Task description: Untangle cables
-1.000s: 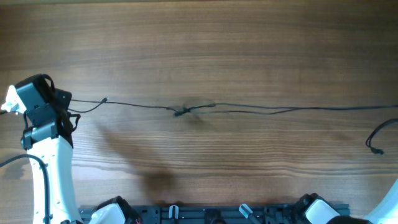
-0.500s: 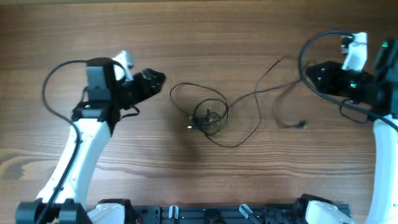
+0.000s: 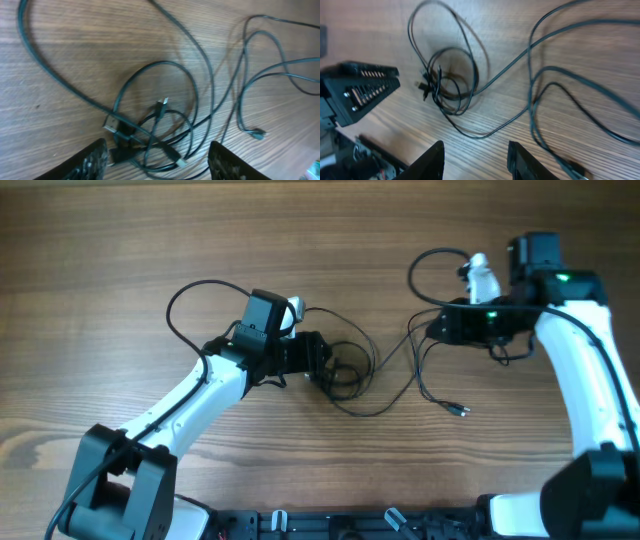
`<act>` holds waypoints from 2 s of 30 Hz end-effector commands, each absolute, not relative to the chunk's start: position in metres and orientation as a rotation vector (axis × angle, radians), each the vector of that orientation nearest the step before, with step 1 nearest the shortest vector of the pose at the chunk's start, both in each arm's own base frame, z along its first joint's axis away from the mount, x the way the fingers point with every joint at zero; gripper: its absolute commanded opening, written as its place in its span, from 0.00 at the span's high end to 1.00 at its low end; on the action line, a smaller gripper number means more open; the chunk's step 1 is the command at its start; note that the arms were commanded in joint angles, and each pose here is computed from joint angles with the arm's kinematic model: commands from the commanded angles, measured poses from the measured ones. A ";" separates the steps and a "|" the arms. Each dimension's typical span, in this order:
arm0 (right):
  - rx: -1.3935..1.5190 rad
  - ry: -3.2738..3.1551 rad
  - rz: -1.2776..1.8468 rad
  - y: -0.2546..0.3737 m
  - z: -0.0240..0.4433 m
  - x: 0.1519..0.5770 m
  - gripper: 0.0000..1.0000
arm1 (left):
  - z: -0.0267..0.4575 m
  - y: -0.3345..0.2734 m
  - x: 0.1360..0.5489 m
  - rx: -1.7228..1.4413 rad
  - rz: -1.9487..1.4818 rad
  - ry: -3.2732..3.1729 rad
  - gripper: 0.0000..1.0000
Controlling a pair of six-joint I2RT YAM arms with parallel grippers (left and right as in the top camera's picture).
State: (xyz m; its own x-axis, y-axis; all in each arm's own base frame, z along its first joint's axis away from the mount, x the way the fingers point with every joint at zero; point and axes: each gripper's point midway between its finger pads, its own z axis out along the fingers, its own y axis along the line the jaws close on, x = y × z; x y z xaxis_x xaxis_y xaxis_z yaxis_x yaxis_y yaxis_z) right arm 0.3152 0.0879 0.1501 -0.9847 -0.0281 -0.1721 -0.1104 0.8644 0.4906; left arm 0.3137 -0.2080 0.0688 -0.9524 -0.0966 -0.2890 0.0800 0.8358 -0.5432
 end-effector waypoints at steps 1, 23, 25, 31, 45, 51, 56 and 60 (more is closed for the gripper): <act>-0.212 2.982 0.847 0.115 0.117 0.309 0.57 | 0.052 -0.187 0.312 -0.051 -0.632 2.766 0.31; -0.062 3.211 0.690 0.168 -0.014 0.311 0.75 | 0.046 -0.175 0.312 -0.078 -0.539 2.783 0.29; -0.065 3.211 0.718 0.170 -0.016 0.308 0.96 | 0.046 -0.175 0.312 -0.078 -0.538 2.784 0.29; -0.327 2.965 0.920 0.198 0.087 0.347 0.96 | 0.044 -0.174 0.308 -0.081 -0.532 2.799 0.29; -0.482 2.389 1.178 0.227 0.309 0.345 0.96 | 0.067 -0.198 0.326 -0.029 -0.760 2.684 0.50; -0.480 2.366 1.076 0.222 0.307 0.358 0.96 | 0.131 -0.255 0.324 0.251 -1.321 2.419 0.14; -0.307 2.368 0.957 0.210 0.307 0.384 0.96 | 0.119 -0.253 0.310 0.284 -1.310 2.486 0.27; -0.259 2.359 0.969 0.210 0.311 0.388 0.96 | 0.118 -0.261 0.303 0.313 -1.321 2.499 0.35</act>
State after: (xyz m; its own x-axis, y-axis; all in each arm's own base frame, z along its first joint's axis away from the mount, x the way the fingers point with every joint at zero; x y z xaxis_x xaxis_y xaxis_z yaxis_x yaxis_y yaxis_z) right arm 0.3822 0.2105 0.3104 -0.8151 0.0017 -0.5793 -0.4094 0.7058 0.5781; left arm 0.3104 -0.2502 0.1159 -0.9389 0.0065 -0.3441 0.2833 0.5823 -0.7620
